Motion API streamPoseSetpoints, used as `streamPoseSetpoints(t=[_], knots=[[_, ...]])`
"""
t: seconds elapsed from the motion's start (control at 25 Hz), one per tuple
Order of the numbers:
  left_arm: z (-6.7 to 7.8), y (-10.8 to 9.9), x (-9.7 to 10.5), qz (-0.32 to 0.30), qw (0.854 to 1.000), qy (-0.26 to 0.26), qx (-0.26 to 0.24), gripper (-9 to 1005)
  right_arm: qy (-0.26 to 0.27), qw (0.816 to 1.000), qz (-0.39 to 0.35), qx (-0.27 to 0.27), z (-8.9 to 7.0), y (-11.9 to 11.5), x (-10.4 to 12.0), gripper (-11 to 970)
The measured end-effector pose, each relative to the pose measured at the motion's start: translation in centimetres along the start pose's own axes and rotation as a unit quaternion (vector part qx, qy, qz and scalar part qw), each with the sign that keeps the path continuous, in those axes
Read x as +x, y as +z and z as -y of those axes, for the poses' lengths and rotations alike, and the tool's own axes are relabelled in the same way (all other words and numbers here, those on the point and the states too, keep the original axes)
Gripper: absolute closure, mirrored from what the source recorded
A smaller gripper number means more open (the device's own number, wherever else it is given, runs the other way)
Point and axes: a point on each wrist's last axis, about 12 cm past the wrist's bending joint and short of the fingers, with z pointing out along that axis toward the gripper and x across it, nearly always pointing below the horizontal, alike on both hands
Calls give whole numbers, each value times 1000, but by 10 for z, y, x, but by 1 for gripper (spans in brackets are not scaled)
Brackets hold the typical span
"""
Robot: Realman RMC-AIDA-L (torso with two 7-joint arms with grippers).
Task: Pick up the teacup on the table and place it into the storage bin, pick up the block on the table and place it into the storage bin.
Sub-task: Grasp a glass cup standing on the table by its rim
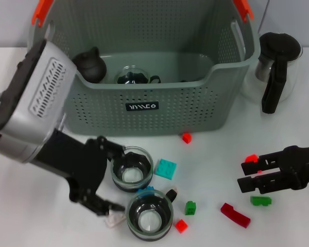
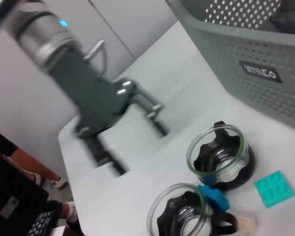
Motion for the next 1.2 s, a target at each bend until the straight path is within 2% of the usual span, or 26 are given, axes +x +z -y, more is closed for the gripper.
streamPoseSetpoints(t=[0.2, 0.32, 0.72, 1.2], knots=[[12, 3, -13, 10, 998, -21, 61, 176, -1, 1000, 0, 6, 1, -3, -1, 275], [19, 18, -19, -5, 995, -16, 98, 177, -2, 1000, 1, 10, 2, -4, -1, 276], [13, 42, -24, -45, 995, 24, 85, 187, -1, 1000, 11, 12, 5, -4, 2, 275], [12, 76, -27, -97, 989, 67, 93, 195, 8, 1000, 22, 17, 8, -7, 7, 276]])
